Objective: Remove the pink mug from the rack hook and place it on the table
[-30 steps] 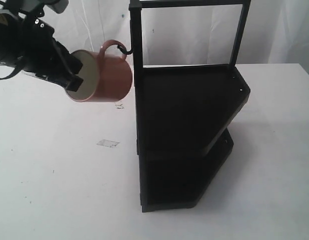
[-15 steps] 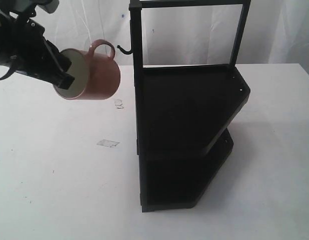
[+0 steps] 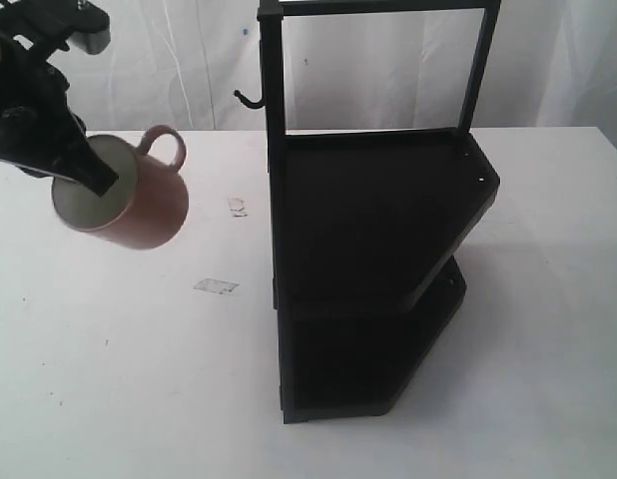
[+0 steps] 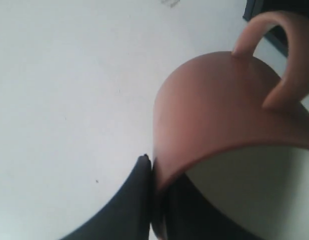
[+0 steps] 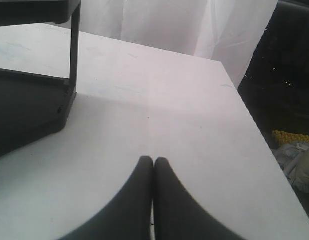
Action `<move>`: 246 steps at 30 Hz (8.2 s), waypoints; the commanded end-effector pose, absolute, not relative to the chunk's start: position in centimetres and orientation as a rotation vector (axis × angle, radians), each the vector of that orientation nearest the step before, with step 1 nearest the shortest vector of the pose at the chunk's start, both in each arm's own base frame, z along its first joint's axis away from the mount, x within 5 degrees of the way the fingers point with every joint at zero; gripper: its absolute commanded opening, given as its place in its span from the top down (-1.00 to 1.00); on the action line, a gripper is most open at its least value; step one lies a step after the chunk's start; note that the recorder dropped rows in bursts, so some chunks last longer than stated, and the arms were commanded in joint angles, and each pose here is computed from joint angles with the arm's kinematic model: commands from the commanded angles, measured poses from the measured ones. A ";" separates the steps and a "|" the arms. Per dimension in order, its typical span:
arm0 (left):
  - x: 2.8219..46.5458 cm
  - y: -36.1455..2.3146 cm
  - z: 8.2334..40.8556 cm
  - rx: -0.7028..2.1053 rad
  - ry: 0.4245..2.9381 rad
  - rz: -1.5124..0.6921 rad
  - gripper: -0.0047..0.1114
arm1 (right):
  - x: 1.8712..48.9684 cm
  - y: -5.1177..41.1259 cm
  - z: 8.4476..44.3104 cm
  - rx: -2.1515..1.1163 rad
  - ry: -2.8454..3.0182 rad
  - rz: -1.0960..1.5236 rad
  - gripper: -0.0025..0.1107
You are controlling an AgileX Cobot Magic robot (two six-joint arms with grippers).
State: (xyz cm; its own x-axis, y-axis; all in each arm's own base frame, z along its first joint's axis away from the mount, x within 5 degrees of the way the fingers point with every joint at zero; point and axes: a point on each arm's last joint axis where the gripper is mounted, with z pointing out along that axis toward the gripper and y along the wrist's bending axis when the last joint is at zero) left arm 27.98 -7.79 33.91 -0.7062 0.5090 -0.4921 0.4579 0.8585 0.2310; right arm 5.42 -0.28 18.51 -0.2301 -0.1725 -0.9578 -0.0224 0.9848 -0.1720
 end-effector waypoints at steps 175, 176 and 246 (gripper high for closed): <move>6.4 2.2 30.6 -0.212 1.650 0.229 0.92 | 5.4 -0.3 18.5 -0.127 1.790 -0.129 0.96; 6.0 2.2 30.6 -0.218 1.645 0.234 0.92 | 5.4 -0.3 18.5 -0.127 1.790 -0.129 0.96; 5.3 -0.3 17.0 0.008 1.886 0.022 0.92 | 5.4 -0.3 18.5 -0.100 1.791 -0.107 0.96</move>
